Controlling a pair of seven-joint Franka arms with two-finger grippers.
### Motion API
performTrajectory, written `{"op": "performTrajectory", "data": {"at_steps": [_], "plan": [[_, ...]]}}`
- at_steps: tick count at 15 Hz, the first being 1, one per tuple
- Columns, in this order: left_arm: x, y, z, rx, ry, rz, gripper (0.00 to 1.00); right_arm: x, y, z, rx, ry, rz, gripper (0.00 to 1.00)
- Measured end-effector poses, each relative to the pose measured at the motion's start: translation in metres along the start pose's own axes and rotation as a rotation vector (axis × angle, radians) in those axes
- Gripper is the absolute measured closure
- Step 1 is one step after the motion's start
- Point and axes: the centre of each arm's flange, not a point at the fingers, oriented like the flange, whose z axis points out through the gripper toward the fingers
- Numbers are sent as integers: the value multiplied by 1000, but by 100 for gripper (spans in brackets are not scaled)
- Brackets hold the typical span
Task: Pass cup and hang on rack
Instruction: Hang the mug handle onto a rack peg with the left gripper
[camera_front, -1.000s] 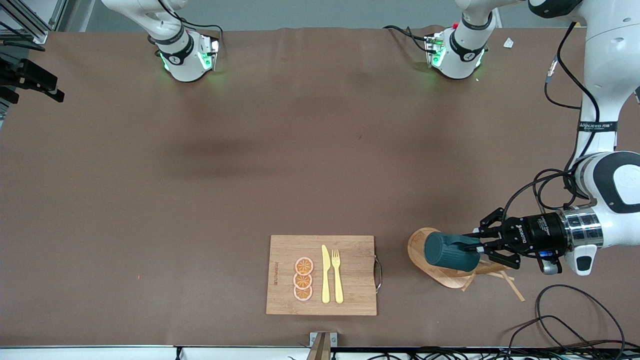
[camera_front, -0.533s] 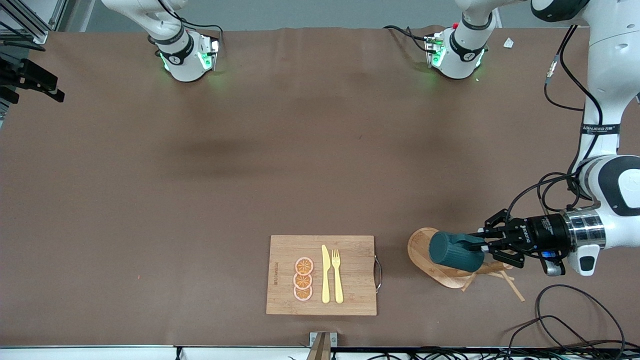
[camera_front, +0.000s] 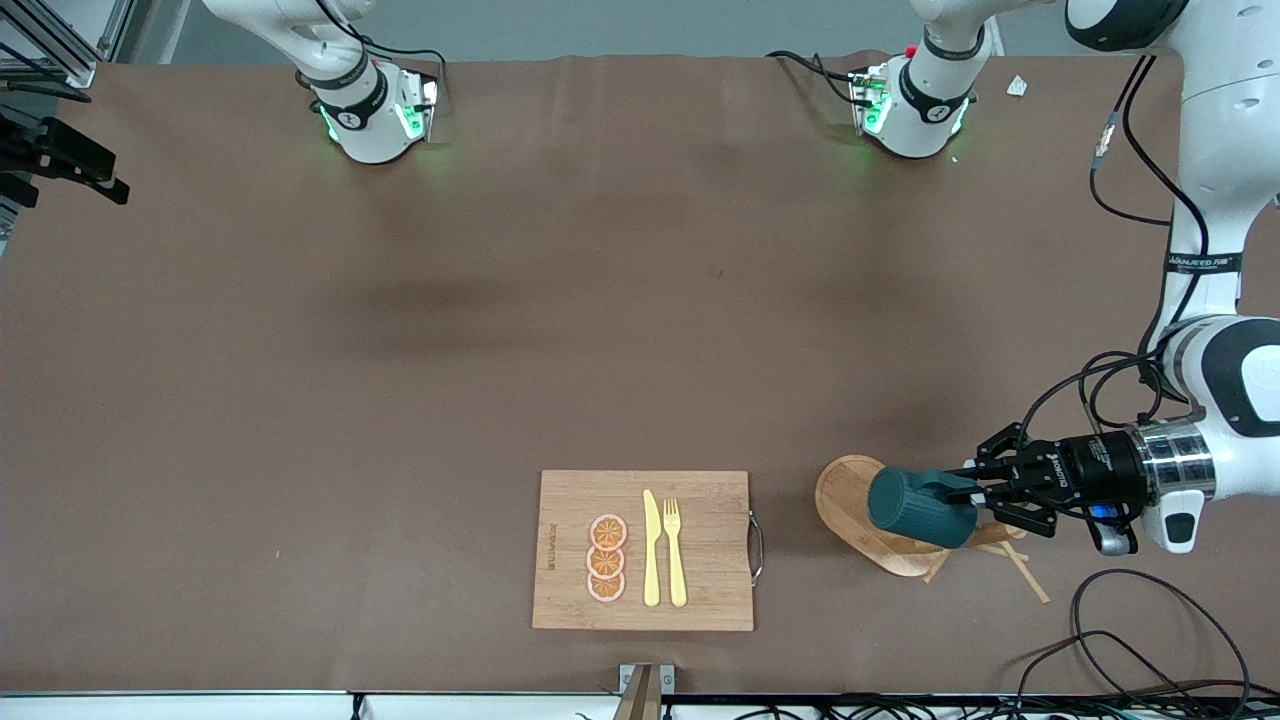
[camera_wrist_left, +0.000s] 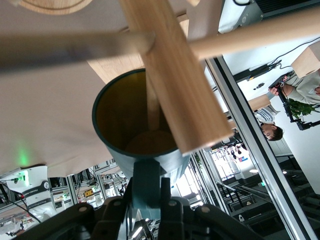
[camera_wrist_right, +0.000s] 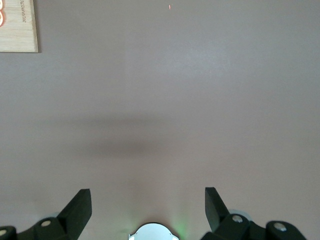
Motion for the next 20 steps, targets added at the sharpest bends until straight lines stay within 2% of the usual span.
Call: {"op": "performTrajectory", "data": {"at_steps": [5,20], "plan": [[21,-9,-6,3,-1,22,79,0,0,0,0,0,-2,0],[31,-13,-10,-3,-1,8,79,0,-1,0,0,-1,-3,0]]}}
